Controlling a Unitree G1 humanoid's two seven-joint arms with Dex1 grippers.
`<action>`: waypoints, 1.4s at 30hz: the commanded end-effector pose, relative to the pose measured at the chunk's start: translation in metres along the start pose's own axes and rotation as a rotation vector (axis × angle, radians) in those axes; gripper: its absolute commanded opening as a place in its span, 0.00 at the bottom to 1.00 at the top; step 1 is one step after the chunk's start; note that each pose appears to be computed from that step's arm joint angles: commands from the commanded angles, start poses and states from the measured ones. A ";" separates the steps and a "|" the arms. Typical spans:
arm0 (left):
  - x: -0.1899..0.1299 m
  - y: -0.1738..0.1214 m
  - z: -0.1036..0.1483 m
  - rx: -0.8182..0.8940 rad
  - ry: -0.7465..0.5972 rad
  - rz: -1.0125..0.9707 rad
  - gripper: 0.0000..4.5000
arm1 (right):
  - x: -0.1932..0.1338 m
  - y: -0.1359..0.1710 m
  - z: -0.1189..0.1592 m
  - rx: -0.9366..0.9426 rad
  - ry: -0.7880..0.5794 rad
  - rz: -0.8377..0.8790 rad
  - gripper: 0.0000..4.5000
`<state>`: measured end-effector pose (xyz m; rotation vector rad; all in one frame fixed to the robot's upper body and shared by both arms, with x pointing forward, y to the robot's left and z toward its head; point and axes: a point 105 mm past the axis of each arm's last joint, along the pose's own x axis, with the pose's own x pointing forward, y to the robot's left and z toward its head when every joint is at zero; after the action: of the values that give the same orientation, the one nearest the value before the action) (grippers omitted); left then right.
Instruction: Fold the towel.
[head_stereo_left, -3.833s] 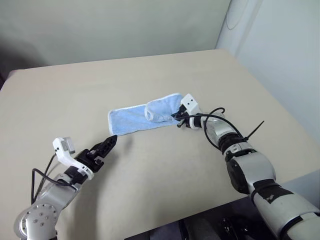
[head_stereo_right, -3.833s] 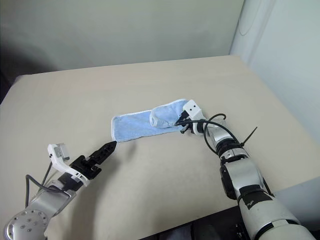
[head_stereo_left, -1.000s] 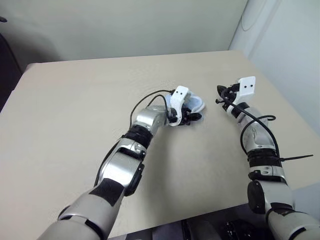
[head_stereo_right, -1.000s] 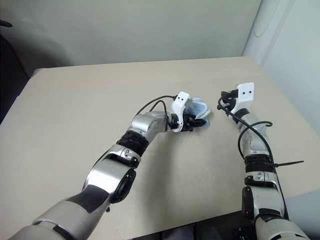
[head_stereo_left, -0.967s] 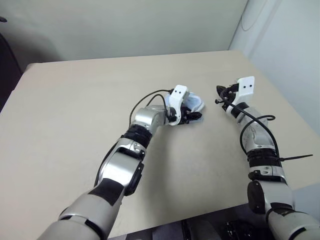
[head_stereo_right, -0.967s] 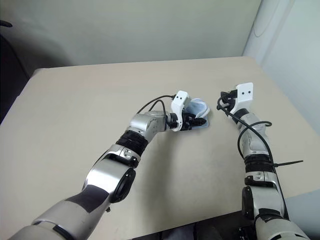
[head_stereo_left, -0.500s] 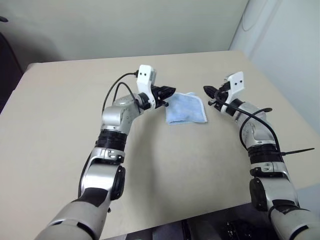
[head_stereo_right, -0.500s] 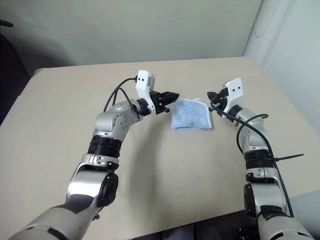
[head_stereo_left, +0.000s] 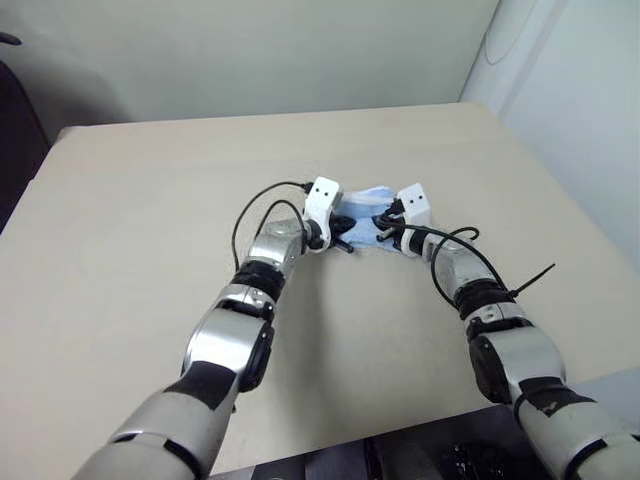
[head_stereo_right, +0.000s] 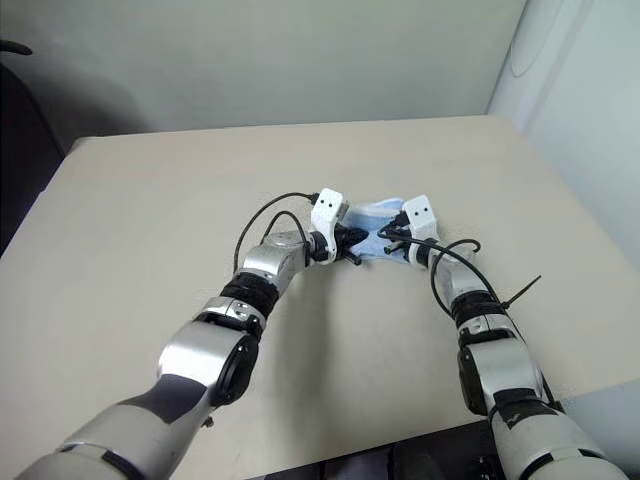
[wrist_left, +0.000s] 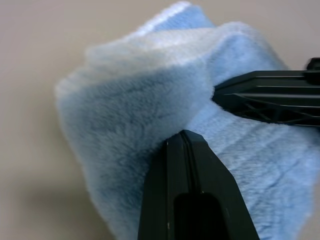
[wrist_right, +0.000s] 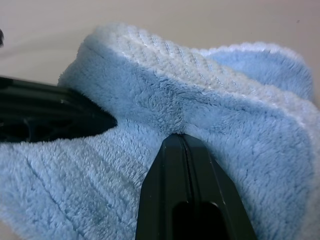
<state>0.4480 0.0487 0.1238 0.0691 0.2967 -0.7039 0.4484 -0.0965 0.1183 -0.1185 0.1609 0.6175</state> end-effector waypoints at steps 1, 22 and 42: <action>-0.007 0.011 0.015 -0.094 -0.108 0.016 0.01 | -0.006 -0.009 0.015 -0.039 -0.065 -0.014 0.00; -0.234 0.079 0.002 -0.256 -0.379 0.308 0.00 | -0.038 -0.042 0.034 0.274 0.065 0.023 0.99; -0.222 0.049 -0.026 -0.375 -0.379 0.337 0.00 | -0.019 -0.032 0.045 0.521 0.000 0.066 0.32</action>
<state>0.3146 0.2354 0.1504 -0.3725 0.0968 -0.2866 0.4523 -0.1188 0.1432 0.3312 0.3847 0.6325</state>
